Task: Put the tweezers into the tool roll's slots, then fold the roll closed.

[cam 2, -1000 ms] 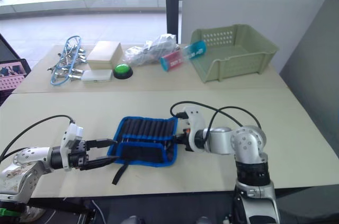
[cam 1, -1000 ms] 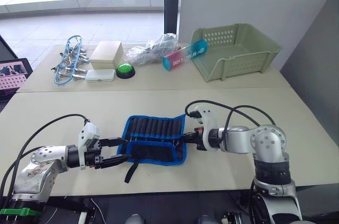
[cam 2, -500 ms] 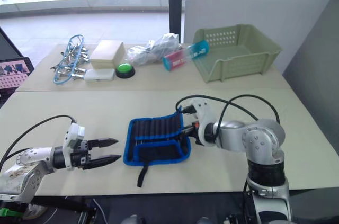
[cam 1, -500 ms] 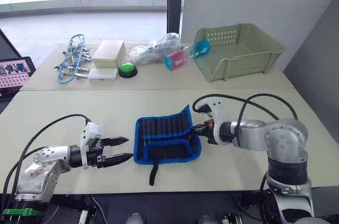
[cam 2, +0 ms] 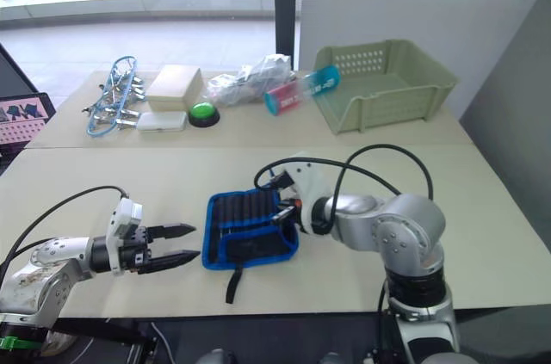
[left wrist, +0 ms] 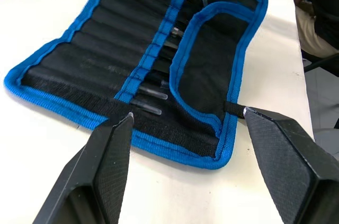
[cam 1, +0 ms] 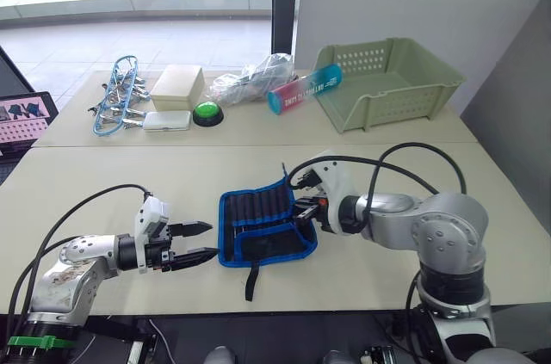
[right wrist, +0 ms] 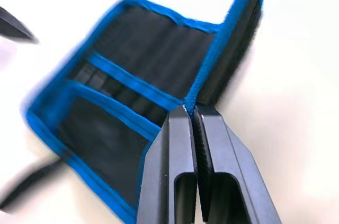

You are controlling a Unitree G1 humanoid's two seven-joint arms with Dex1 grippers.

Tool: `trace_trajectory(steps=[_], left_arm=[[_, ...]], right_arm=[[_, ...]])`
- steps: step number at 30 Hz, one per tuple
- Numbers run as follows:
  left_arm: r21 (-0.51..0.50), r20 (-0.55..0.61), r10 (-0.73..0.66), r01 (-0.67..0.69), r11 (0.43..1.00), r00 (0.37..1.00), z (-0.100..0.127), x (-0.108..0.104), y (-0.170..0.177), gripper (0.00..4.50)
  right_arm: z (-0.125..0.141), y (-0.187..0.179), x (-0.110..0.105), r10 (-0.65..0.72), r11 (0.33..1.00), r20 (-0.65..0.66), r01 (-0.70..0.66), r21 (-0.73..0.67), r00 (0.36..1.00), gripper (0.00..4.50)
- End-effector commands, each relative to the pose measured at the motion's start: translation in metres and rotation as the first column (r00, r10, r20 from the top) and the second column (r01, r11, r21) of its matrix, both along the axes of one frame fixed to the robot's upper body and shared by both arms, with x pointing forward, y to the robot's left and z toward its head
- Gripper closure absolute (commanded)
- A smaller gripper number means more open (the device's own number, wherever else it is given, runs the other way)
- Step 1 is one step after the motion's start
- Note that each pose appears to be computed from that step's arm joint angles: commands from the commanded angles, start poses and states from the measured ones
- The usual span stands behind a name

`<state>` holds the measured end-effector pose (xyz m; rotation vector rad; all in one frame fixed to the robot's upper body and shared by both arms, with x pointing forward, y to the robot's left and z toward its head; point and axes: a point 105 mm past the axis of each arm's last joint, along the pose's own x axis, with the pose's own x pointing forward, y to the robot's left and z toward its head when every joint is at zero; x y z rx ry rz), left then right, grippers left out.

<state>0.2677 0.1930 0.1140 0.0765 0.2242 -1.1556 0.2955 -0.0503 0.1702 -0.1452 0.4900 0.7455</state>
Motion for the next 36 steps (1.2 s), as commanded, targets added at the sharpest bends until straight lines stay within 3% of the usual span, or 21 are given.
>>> trace_trajectory(steps=[1,7,11,15,22,29,36], left_arm=[[-0.012,0.035,-0.023,0.023,1.0,0.999,0.009,0.001,-0.006,0.97],[-0.012,0.035,-0.026,0.027,1.0,0.999,0.006,0.003,-0.007,0.97],[-0.014,0.035,-0.029,0.03,0.999,0.999,0.005,0.005,-0.009,0.97],[-0.011,0.029,-0.042,0.043,0.999,0.999,0.003,0.004,-0.008,0.97],[-0.008,0.029,-0.055,0.055,0.998,0.998,0.002,0.004,-0.007,0.97],[-0.001,0.033,-0.065,0.065,0.998,0.997,0.003,0.003,-0.008,0.97],[0.007,0.037,-0.078,0.078,0.997,0.996,0.006,0.004,-0.009,0.97]], right_arm=[[0.015,0.0,0.003,-0.003,1.0,0.041,0.002,0.02,0.999,4.46],[0.019,0.0,0.006,0.001,0.999,0.028,-0.002,0.042,1.0,4.46],[0.017,-0.003,0.008,0.002,0.995,-0.035,0.002,0.104,0.999,4.46],[0.017,-0.021,0.024,-0.039,0.977,-0.158,0.071,0.203,0.987,4.46],[0.028,-0.035,0.026,-0.041,0.968,-0.195,0.087,0.234,0.98,4.46],[0.056,-0.002,0.007,0.078,0.902,-0.229,0.029,0.43,0.97,4.46],[0.043,0.031,-0.004,0.016,0.873,-0.338,0.152,0.463,0.941,4.46]])
